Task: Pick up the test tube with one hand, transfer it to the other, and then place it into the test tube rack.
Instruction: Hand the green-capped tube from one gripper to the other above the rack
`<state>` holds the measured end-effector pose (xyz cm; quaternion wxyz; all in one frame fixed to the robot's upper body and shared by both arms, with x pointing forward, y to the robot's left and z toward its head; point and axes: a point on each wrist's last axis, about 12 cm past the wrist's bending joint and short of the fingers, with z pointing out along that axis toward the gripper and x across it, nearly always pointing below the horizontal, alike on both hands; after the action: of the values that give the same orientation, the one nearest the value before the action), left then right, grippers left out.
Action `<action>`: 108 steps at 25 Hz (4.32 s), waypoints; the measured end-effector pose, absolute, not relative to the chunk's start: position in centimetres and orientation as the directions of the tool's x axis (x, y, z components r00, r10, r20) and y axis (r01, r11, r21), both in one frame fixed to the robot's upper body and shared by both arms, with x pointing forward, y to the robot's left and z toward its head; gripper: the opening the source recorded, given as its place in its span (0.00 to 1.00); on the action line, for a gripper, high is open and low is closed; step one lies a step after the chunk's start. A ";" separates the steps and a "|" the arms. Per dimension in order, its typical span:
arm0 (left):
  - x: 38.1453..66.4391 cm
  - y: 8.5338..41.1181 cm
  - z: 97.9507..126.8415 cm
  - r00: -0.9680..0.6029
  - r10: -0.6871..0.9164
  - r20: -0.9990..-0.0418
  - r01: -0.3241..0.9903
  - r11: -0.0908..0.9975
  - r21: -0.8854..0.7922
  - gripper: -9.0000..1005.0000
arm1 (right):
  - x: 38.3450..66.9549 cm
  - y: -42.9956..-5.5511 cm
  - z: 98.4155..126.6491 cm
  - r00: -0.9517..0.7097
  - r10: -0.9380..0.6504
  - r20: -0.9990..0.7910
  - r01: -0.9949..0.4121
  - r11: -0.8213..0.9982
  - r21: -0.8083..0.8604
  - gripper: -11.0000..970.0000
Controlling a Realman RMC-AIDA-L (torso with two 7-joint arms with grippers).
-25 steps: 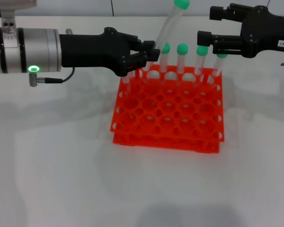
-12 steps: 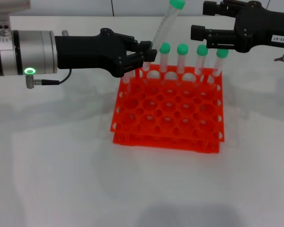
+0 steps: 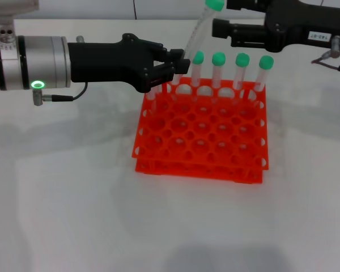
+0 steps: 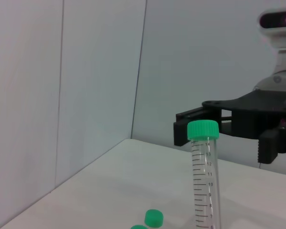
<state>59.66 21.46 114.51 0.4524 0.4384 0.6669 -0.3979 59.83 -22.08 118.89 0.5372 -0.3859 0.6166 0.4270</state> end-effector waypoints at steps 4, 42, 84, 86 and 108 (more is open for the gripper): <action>59.7 21.4 114.5 -0.204 0.222 -0.953 0.945 0.297 -0.133 0.26 | 60.1 -21.2 118.6 -0.123 0.002 -0.992 -0.938 0.326 0.117 0.82; 59.5 21.5 114.6 -0.207 0.209 -0.956 0.945 0.296 -0.140 0.28 | 60.1 -20.9 117.5 -0.119 0.100 -0.988 -0.926 0.348 0.147 0.70; 59.6 21.5 114.5 -0.207 0.208 -0.956 0.943 0.301 -0.139 0.30 | 60.9 -19.6 117.4 -0.119 0.103 -0.988 -0.926 0.347 0.148 0.30; 59.6 21.5 114.5 -0.207 0.208 -0.956 0.943 0.301 -0.139 0.30 | 60.9 -19.6 117.4 -0.118 0.101 -0.988 -0.926 0.348 0.147 0.29; 59.3 21.4 114.3 -0.214 0.174 -0.961 0.938 0.312 -0.152 0.32 | 60.8 -19.4 117.4 -0.117 0.084 -0.990 -0.930 0.340 0.139 0.28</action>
<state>59.33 21.42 114.32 0.4661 0.4194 0.6624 -0.4099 60.83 -19.44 117.36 0.5615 -0.3553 0.5956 0.4513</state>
